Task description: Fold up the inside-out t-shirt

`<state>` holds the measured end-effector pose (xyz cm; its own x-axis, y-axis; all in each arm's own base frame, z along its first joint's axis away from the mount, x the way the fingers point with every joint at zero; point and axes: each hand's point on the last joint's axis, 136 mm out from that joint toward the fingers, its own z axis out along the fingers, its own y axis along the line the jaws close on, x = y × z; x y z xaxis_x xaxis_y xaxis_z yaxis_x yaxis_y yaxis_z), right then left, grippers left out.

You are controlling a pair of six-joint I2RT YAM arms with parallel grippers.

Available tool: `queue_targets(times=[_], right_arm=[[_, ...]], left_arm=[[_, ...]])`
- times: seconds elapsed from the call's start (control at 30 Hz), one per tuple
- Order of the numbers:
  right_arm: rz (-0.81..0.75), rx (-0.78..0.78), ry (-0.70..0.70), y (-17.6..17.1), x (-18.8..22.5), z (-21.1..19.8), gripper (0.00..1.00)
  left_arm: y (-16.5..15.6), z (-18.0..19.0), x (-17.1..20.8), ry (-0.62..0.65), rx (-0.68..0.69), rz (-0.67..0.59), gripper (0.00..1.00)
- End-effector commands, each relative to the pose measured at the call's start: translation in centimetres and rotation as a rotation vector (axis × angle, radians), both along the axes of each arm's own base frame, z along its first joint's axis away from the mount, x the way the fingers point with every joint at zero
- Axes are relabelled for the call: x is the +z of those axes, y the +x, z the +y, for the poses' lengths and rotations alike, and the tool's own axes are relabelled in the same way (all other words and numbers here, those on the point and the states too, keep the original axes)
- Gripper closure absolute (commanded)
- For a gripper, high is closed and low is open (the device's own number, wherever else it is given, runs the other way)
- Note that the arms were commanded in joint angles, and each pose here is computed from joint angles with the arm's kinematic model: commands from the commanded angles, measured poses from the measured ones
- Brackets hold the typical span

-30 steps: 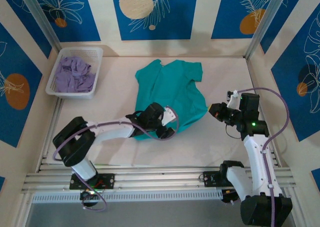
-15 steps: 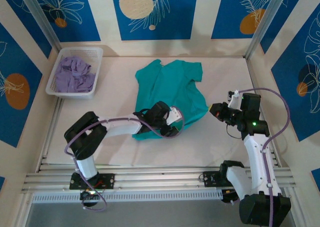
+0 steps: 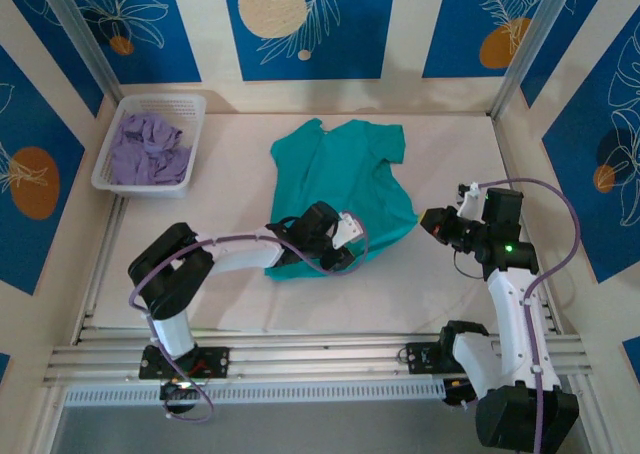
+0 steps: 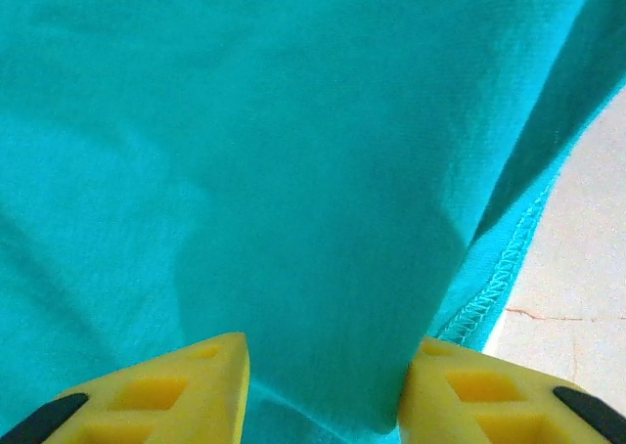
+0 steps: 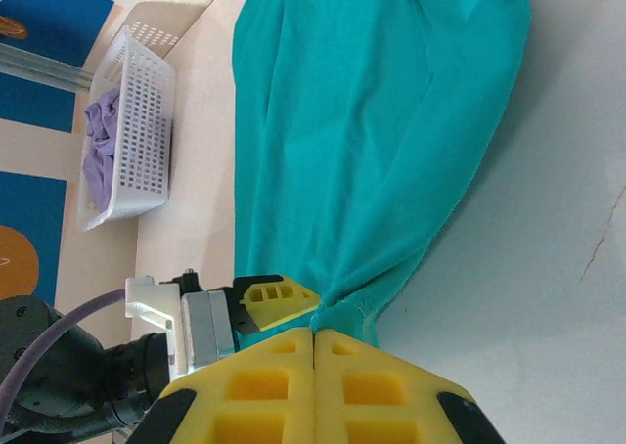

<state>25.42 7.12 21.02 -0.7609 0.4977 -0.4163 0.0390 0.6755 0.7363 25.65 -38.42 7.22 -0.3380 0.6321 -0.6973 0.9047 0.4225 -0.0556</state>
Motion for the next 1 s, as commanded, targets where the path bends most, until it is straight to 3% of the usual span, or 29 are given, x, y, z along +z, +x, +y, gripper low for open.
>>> queue_targets(times=[0.0, 0.3, 0.5, 0.63, 0.7, 0.73, 0.83, 0.97], right_arm=[[-0.004, 0.027, 0.023, -0.4, -0.2, 0.4, 1.00], [-0.006, 0.008, 0.009, -0.3, -0.3, -0.1, 1.00], [0.003, -0.070, -0.046, 0.2, -0.8, -1.8, 1.00], [-0.006, -0.196, -0.147, 1.3, -1.9, -4.4, 1.00], [-0.016, -0.247, -0.194, 1.8, -2.2, -5.5, 0.99], [-0.025, -0.266, -0.222, 2.0, -2.1, -5.8, 0.95], [-0.085, -0.250, -0.303, 2.0, -1.3, -5.1, 0.66], [-0.204, -0.115, -0.367, 1.1, -1.2, -1.5, 0.36]], left_arm=[[1.0, 0.0, -0.7, 0.029, 0.021, -0.003, 0.59], [1.3, 0.2, -2.1, 0.072, 0.032, 0.007, 0.60], [1.5, 0.2, -1.4, 0.060, 0.051, 0.008, 0.78], [1.2, -0.9, 1.8, -0.050, 0.074, 0.057, 0.97], [1.3, -1.5, 4.0, -0.115, 0.100, 0.080, 1.00], [1.3, -1.6, 5.1, -0.145, 0.116, 0.090, 1.00], [1.7, -1.3, 7.6, -0.194, 0.149, 0.113, 1.00], [2.3, -0.4, 9.6, -0.230, 0.178, 0.141, 1.00]])
